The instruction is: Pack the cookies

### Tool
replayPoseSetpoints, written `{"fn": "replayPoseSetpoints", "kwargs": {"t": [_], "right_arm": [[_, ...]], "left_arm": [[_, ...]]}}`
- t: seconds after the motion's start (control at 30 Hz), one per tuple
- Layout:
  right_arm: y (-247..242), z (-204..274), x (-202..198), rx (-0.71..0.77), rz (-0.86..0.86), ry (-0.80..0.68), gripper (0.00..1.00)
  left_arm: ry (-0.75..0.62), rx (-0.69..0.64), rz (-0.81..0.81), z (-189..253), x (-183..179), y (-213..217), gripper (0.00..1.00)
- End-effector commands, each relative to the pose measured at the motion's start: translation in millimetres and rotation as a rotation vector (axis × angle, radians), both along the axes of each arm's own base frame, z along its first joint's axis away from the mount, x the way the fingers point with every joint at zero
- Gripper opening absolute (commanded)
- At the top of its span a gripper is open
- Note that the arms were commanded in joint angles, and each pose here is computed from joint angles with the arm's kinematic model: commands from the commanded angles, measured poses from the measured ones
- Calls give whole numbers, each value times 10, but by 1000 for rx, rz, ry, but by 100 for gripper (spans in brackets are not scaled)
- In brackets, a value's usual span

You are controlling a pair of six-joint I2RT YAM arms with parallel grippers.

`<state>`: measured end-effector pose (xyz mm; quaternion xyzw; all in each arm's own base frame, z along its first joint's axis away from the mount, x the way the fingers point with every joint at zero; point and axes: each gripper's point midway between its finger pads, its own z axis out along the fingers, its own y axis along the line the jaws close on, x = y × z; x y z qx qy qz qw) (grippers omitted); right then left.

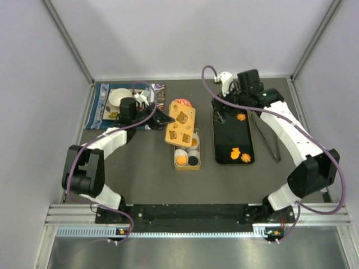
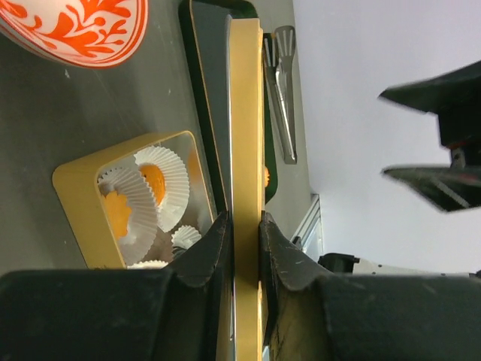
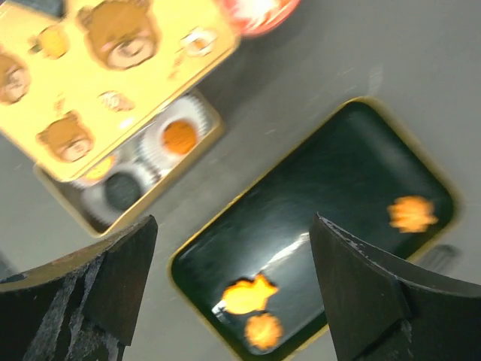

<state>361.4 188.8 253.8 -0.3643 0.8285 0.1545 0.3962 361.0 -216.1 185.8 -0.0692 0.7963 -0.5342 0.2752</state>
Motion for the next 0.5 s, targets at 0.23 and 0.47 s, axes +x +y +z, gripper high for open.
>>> {"fn": "replayPoseSetpoints", "kwargs": {"t": [0.23, 0.47], "right_arm": [[536, -485, -428, 294, 104, 302, 83], [566, -808, -426, 306, 79, 361, 82]], "left_arm": [[1, -32, 52, -188, 70, -151, 0], [48, -7, 99, -348, -120, -162, 0]]}}
